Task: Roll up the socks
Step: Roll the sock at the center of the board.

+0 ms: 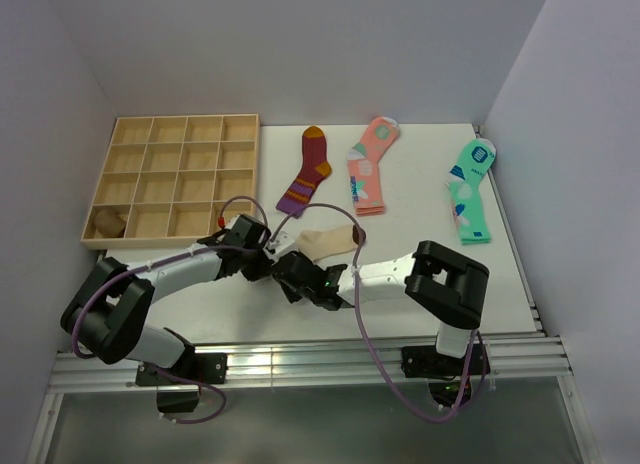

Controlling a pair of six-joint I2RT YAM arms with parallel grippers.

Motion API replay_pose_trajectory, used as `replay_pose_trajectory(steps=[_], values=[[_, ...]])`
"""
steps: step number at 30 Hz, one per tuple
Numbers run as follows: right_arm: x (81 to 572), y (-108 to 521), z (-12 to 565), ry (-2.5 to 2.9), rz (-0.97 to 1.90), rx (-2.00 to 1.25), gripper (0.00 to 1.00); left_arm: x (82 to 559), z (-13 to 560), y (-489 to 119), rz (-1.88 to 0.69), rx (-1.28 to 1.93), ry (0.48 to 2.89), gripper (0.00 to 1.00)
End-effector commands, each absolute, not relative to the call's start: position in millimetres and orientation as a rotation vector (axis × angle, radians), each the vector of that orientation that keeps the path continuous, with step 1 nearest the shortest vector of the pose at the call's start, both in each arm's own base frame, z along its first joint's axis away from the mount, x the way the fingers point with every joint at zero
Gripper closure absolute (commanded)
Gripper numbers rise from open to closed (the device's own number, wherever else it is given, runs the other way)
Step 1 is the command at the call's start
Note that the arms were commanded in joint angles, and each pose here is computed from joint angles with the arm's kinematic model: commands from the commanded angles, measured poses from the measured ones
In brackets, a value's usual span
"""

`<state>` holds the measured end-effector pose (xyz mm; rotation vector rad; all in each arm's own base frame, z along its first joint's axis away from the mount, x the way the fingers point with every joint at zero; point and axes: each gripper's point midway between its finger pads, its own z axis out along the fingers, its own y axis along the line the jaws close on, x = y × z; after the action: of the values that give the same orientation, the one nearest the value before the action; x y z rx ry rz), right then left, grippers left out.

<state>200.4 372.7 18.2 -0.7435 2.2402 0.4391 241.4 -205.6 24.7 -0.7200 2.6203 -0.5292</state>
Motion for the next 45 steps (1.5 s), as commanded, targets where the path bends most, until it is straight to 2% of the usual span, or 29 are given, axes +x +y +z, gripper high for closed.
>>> replay_pose_trajectory(steps=[1,4,7,11,15,16,20,21,25,32,39,45], values=[[182,330,-27,2.402,0.257,-0.829,1.0,241,31,-211,-0.559,-0.665,2.64,0.99],[176,340,-13,2.418,0.395,-0.831,1.0,240,32,-208,-0.553,-0.669,2.625,0.98],[171,350,5,2.437,0.559,-0.812,1.0,241,35,-203,-0.543,-0.676,2.594,0.92],[169,355,21,2.497,0.836,-0.751,1.0,240,41,-195,-0.554,-0.704,2.534,0.74],[175,357,29,2.532,1.151,-0.665,1.0,239,47,-192,-0.588,-0.751,2.484,0.65],[175,357,29,2.538,1.193,-0.651,1.0,240,48,-192,-0.596,-0.757,2.473,0.56],[174,361,34,2.522,1.418,-0.603,1.0,237,51,-192,-0.662,-0.759,2.43,0.38],[174,361,34,2.525,1.449,-0.586,1.0,236,52,-194,-0.684,-0.75,2.422,0.36],[181,355,40,2.529,1.589,-0.477,1.0,236,60,-201,-0.79,-0.723,2.369,0.34],[197,346,33,2.558,1.683,-0.341,1.0,229,56,-209,-0.819,-0.674,2.363,0.36],[199,341,21,2.606,1.671,-0.302,1.0,230,59,-223,-0.859,-0.643,2.346,0.36],[201,339,16,2.624,1.671,-0.276,1.0,229,45,-221,-0.792,-0.667,2.385,0.39]])
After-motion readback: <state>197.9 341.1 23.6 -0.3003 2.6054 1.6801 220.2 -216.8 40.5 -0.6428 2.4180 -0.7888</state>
